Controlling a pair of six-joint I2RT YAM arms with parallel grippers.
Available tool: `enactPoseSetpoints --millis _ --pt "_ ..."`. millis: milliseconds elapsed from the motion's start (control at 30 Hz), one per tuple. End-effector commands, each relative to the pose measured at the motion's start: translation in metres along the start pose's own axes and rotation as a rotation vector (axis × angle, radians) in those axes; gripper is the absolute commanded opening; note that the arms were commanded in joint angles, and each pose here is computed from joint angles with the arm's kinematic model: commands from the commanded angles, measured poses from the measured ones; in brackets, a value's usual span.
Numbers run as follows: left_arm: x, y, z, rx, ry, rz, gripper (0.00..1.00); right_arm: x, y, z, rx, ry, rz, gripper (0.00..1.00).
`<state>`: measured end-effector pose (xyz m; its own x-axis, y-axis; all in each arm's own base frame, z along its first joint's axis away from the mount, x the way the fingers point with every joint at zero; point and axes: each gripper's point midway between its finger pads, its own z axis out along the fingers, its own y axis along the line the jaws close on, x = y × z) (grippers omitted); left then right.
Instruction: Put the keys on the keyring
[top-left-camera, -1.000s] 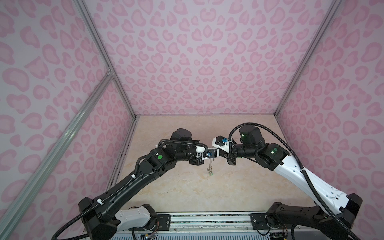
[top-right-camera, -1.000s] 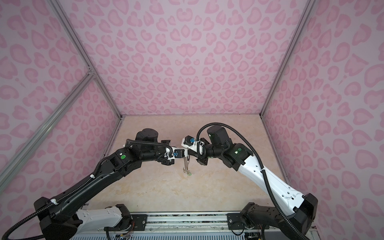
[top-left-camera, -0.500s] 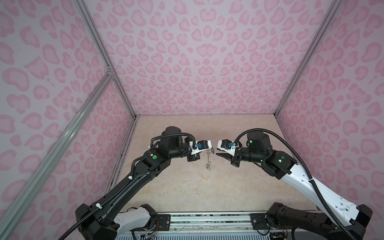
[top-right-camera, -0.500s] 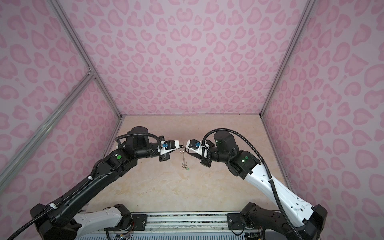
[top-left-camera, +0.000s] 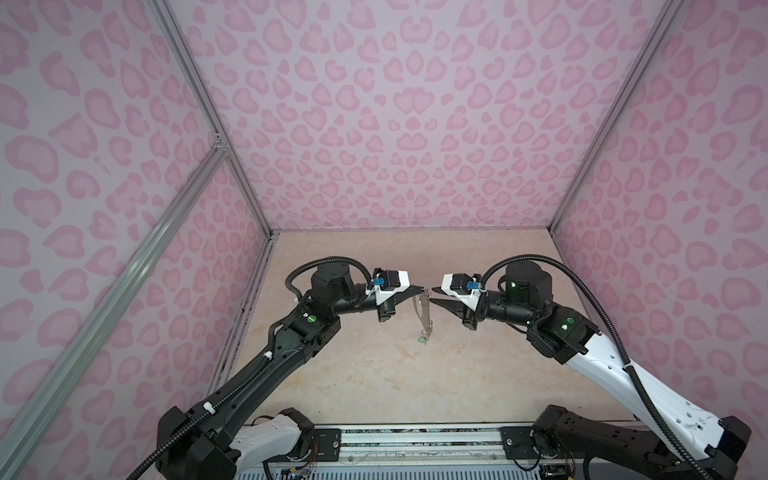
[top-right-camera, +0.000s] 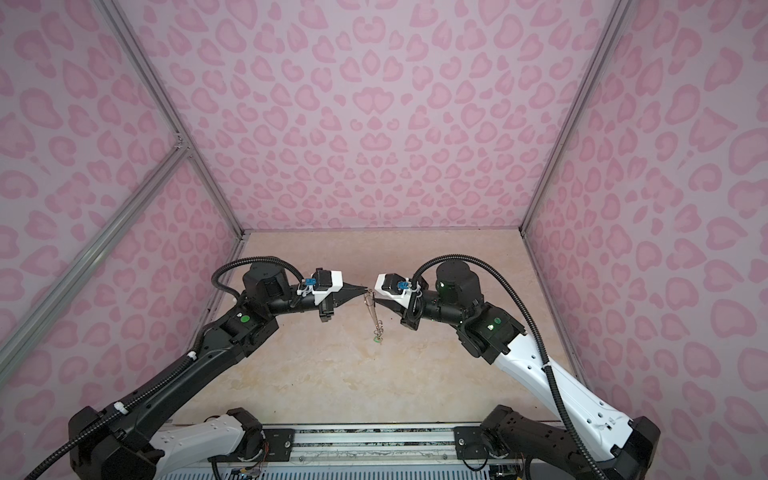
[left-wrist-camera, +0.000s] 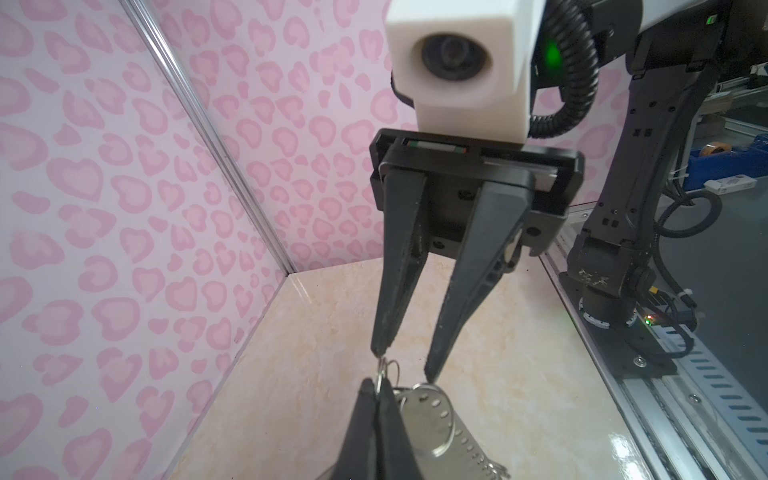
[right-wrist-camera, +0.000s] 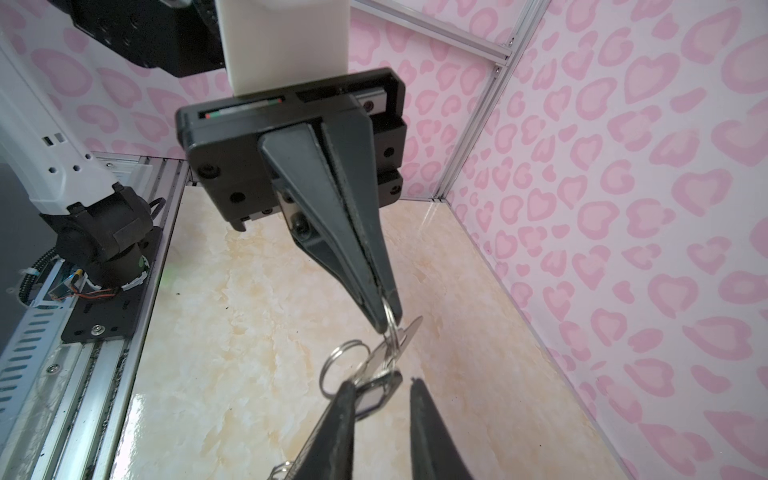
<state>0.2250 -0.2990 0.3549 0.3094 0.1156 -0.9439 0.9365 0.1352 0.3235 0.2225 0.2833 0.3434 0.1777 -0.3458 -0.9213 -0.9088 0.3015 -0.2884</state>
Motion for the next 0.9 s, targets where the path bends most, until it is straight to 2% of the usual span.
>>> enactPoseSetpoints --millis 0,633,733,867 --pt "-0.014 -0.001 -0.001 0.018 -0.061 0.032 0.03 -0.009 -0.001 0.0 -0.001 -0.038 0.001 0.24" --pt "-0.012 -0.008 -0.003 0.044 -0.058 0.033 0.03 -0.012 0.002 0.006 -0.052 -0.038 0.034 0.18" --pt "-0.012 -0.009 -0.003 0.049 -0.06 0.036 0.03 -0.012 0.003 0.006 -0.064 -0.036 0.035 0.14" --pt "-0.013 -0.009 -0.003 0.051 -0.061 0.037 0.03 -0.008 0.007 0.008 -0.09 -0.018 0.042 0.03"
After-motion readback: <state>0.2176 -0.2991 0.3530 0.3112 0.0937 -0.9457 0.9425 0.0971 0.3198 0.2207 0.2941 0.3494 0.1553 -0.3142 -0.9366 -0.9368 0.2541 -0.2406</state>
